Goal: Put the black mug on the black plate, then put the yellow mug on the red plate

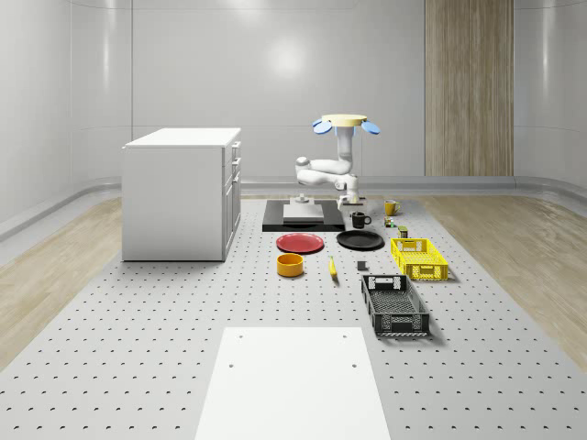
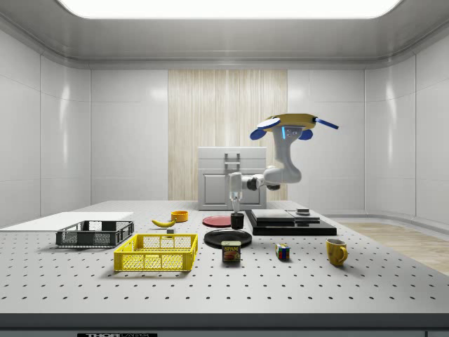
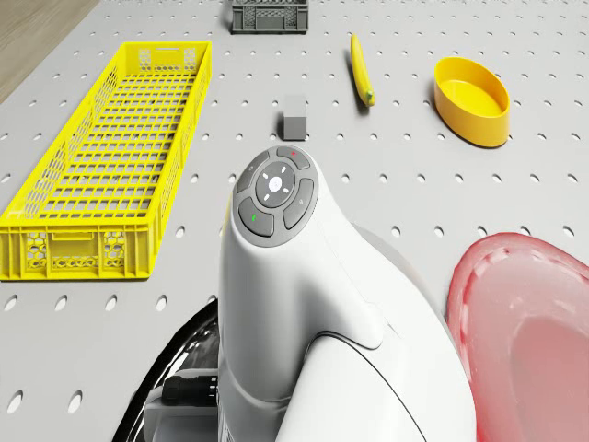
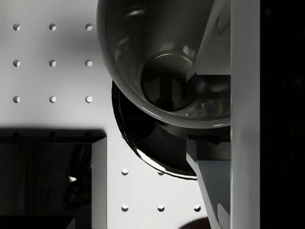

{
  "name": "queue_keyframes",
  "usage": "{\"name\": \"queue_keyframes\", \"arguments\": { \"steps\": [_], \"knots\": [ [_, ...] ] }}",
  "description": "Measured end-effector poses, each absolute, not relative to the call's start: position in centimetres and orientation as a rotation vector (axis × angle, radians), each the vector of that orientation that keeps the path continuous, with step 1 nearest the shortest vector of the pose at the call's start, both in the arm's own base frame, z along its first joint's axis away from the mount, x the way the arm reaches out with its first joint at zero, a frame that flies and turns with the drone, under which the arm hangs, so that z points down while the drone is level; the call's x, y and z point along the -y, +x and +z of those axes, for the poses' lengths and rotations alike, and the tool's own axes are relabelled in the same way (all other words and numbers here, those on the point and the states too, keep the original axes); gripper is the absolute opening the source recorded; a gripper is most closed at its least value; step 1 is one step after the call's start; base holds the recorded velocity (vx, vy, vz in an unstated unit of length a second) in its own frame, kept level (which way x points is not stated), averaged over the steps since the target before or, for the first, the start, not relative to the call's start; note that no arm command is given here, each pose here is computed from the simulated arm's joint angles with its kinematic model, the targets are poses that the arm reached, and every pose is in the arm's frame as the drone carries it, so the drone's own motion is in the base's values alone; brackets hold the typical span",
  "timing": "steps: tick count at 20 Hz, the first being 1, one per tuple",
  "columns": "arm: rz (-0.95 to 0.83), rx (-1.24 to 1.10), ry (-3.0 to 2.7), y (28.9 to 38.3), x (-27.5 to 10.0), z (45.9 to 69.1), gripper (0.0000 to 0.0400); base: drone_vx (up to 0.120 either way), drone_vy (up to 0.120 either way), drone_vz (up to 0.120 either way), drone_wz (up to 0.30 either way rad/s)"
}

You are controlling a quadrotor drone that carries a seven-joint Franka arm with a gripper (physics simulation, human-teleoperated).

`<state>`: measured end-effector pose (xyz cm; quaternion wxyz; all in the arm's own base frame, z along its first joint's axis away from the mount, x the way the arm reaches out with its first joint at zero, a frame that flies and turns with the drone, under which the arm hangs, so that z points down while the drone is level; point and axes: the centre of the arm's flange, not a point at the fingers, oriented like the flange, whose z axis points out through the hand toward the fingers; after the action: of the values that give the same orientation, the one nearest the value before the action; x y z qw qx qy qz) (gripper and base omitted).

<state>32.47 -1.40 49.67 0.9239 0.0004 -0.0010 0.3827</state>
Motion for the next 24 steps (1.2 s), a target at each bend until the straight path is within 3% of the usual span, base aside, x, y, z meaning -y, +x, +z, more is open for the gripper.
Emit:
{"name": "queue_keyframes", "arguments": {
  "steps": [5,23,24],
  "knots": [
    [0.785,0.002,0.001,32.47,1.4,49.7,0.011,0.12,0.0,0.0,0.0],
    [0.786,0.002,0.001,32.47,1.4,55.8,0.011,0.0,0.0,0.0,0.0],
    [0.786,0.002,0.001,32.47,1.4,56.0,0.0174,0.0,0.0,0.0,0.0]
  ]
}}
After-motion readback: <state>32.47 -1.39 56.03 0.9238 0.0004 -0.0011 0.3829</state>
